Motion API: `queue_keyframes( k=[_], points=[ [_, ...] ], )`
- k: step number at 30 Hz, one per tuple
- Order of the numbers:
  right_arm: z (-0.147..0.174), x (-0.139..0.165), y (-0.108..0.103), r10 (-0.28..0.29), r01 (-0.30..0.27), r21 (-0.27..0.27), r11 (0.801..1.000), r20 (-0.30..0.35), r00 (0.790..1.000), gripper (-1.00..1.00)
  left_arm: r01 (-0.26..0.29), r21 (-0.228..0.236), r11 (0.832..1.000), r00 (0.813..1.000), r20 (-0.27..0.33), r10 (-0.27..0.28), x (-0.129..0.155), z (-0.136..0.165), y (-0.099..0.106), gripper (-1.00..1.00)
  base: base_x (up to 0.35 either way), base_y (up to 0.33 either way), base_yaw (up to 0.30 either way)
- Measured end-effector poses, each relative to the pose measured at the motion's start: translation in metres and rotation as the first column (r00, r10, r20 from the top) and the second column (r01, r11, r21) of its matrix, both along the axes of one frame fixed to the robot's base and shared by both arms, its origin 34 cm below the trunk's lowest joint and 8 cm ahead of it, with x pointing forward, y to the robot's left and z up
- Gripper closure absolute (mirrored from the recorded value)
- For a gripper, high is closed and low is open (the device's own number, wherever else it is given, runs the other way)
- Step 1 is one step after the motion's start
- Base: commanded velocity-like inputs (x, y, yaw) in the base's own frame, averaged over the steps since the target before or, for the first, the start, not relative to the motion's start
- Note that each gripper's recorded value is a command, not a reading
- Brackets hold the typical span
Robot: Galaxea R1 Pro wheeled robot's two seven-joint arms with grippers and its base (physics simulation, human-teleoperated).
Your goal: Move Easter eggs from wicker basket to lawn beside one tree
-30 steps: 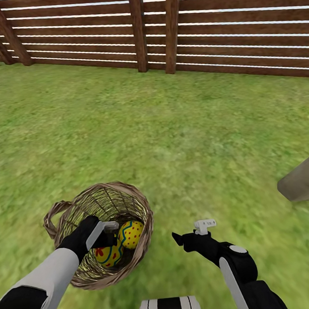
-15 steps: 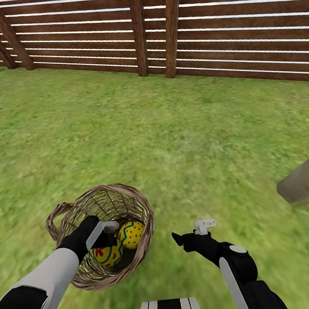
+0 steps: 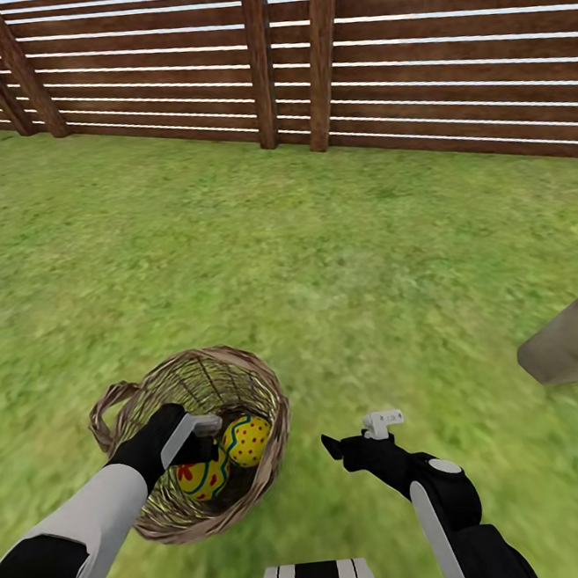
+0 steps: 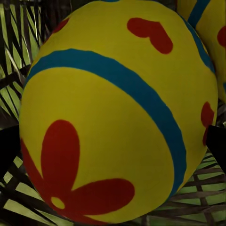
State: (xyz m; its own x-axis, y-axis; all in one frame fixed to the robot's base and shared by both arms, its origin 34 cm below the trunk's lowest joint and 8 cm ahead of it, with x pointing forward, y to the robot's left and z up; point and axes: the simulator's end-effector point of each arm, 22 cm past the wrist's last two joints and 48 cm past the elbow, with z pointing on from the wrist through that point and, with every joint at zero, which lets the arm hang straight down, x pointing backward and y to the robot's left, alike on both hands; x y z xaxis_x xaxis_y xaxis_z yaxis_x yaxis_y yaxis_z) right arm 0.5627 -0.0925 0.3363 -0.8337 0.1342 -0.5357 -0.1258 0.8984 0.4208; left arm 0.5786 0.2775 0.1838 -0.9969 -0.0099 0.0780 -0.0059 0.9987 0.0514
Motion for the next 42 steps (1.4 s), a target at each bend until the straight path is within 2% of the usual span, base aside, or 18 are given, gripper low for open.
queue_keyframes(
  k=[32,42],
  points=[
    [0.035,0.01,0.0,0.0,0.0,0.0,1.0,0.069,0.998,-1.0,0.006,0.009,1.0,0.998,0.061,-0.006,0.019,0.037,0.003,1.0,0.0,0.0,0.0],
    [0.037,0.01,0.0,-0.001,0.001,-0.001,1.0,0.072,0.997,-1.0,0.001,0.012,1.0,0.998,0.066,-0.002,0.02,0.039,0.004,1.0,0.0,0.0,0.0]
  ],
)
